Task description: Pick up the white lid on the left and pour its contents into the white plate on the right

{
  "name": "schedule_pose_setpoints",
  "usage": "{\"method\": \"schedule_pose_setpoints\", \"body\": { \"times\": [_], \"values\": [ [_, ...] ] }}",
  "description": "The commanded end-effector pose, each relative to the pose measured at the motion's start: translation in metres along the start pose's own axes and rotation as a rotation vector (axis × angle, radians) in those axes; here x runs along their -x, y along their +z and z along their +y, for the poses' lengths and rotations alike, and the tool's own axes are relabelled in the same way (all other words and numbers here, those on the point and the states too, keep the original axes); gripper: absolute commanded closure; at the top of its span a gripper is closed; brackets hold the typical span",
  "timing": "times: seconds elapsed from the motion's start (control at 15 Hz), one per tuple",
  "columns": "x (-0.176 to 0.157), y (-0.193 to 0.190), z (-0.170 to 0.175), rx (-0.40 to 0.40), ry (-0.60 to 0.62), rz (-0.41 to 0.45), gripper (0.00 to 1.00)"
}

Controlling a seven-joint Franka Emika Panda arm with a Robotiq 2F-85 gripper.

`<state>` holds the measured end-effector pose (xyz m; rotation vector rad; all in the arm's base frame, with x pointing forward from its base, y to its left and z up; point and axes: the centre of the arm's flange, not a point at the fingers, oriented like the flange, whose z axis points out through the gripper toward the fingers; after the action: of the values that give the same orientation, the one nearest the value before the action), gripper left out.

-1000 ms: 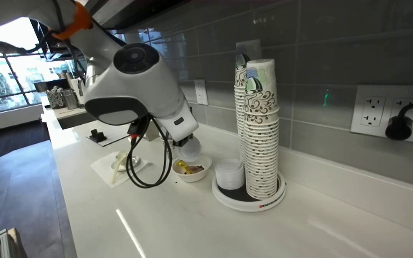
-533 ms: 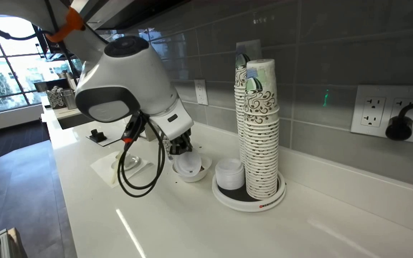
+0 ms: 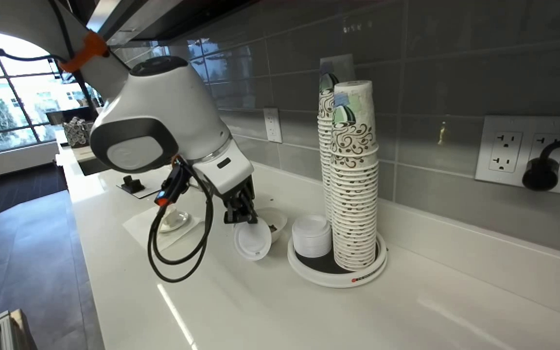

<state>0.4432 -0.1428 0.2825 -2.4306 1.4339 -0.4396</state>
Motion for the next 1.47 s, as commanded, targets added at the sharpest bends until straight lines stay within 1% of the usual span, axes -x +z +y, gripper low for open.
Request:
{"method": "schedule_pose_setpoints", "body": {
  "times": [0.0,0.27,0.53,0.73,1.13,1.2,1.27,1.4],
  "values": [
    [0.000,0.001,0.004,0.093,-0.047,0.033,0.99],
    [-0.006,0.013,0.014,0.188,-0.086,0.011,0.99],
    [-0.014,0.031,0.029,0.280,-0.129,-0.099,0.99],
    [-0.019,0.044,0.042,0.352,-0.182,-0.145,0.99],
    [-0.027,0.063,0.067,0.482,-0.250,-0.187,0.99],
    [-0.028,0.066,0.071,0.505,-0.241,-0.180,0.99],
    [-0.031,0.071,0.075,0.511,-0.248,-0.174,0.99],
    [-0.039,0.080,0.080,0.519,-0.244,-0.126,0.99]
  ]
}}
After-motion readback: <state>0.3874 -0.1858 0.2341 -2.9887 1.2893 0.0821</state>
